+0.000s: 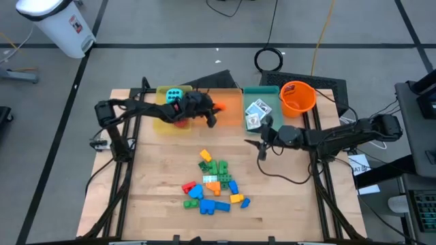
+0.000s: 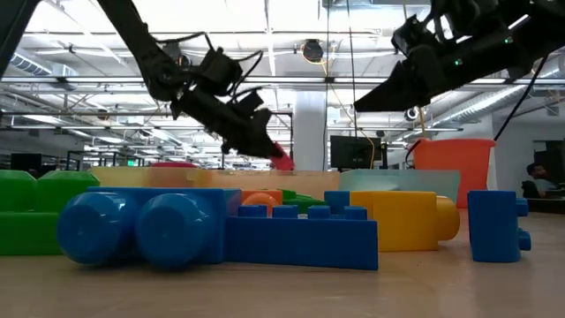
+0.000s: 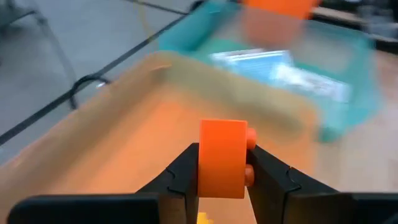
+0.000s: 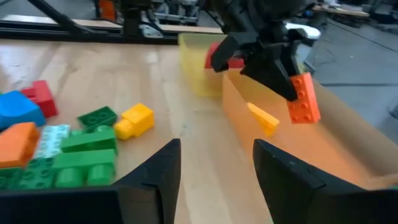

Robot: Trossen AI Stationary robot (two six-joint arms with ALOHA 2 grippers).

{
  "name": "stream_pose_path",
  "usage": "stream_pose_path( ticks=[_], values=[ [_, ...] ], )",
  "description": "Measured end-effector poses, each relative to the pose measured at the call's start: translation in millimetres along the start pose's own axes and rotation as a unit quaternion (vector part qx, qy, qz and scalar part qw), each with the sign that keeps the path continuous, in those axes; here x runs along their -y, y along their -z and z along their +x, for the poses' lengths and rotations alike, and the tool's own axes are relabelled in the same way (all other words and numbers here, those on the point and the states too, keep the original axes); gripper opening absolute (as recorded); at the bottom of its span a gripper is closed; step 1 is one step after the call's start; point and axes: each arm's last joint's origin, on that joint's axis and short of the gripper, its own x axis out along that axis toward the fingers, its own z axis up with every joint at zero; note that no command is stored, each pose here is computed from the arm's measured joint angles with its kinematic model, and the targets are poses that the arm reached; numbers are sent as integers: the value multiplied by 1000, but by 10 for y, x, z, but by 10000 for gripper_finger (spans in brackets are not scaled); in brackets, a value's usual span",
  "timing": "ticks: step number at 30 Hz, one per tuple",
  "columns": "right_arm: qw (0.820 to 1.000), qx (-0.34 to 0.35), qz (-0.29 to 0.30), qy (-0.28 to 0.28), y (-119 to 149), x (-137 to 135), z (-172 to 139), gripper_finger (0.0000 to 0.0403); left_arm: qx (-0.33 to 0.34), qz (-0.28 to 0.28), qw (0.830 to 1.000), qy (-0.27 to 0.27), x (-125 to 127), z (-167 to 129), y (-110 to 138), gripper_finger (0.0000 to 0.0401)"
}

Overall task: Pick & Place Toys
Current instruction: Put the orange game piece into the orange bin, then put the blue game piece into the orange bin

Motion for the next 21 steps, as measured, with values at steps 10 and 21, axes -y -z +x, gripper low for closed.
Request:
stream_pose_path(
  ticks=[10, 21],
  values=[
    [1000, 7, 5, 3, 1, 11, -1, 182, 2, -11, 998, -57, -76, 20, 18, 274],
    [999, 17, -16, -37, -15, -115, -31, 190, 36, -54, 998, -18, 196, -493, -434, 357]
  ],
)
